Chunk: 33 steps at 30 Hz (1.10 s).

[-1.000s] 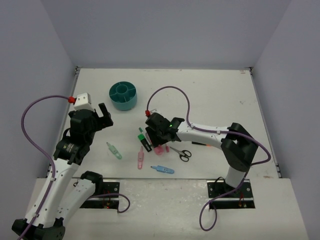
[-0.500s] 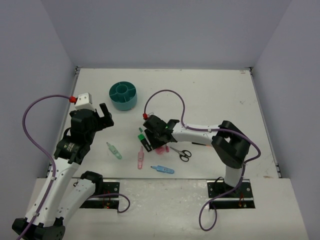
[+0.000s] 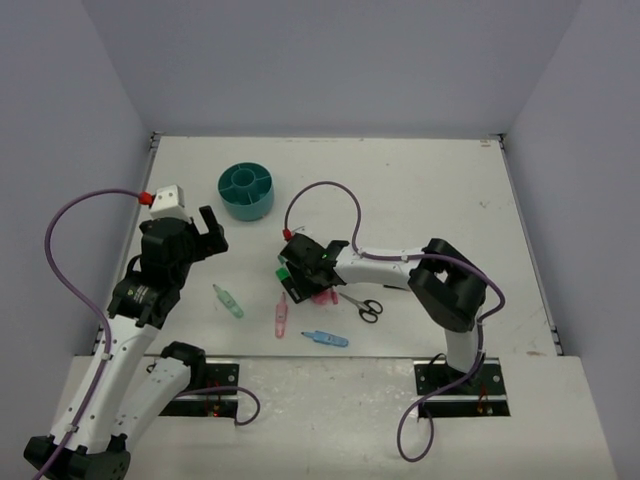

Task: Sort the stationery into containers
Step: Pick up the stationery from the center of the board.

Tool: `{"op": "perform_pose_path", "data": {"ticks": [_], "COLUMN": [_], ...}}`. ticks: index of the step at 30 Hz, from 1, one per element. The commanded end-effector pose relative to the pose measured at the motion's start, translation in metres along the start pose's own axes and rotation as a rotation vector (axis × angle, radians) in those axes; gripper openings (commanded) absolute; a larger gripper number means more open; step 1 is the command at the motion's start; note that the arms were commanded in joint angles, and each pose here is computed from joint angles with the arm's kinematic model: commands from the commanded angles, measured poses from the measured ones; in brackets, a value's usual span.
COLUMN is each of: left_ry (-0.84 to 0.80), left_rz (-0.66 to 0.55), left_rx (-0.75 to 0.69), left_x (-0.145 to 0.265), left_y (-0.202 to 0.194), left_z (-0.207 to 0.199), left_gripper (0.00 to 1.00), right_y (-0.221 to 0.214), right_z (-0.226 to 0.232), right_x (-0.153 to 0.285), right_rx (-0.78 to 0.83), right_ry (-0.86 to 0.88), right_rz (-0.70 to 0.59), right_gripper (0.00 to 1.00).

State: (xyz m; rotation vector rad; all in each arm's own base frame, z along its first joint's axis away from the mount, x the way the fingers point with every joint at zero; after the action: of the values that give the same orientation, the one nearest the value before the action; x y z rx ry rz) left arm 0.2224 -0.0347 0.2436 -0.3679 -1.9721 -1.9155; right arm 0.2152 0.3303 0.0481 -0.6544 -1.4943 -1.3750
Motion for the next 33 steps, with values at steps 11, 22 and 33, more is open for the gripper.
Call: {"op": "perform_pose_path", "data": {"ticks": [11,22,33], "left_ry": [-0.017,-0.737,-1.429], "left_rz": [-0.03,-0.008,0.032], "left_rx": [-0.023,0.089,0.27], "left_x": [-0.003,0.028,0.081], "left_y": [0.007,0.017,0.015], "left_z": [-0.001,-0.097,-0.178], "left_gripper": [1.0,1.0,1.0], "right_y": [0.006,0.021,0.014], "right_z": [-0.002,0.004,-0.004], "right_x": [0.026,0.142,0.228], "right_rx": [0.036,0.168,0.204], "right_ry": [-0.014,0.304,0.561], "right_rz": [-0.051,-0.171,-0.305], "right_gripper": [0.02,0.0,0.0]}}
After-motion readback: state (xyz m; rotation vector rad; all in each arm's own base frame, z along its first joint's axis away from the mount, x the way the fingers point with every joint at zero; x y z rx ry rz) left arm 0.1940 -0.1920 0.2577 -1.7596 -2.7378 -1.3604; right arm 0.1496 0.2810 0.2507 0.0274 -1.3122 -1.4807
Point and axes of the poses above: each gripper's point midway between its finger pads, its own x axis back along the fingers, its own z axis along the line the jaws close on, y = z × x, the point moved 4 cm from there along x, back along the fingers, and after that the axes turned 12 degrees about -x, right-handed, at the moved point
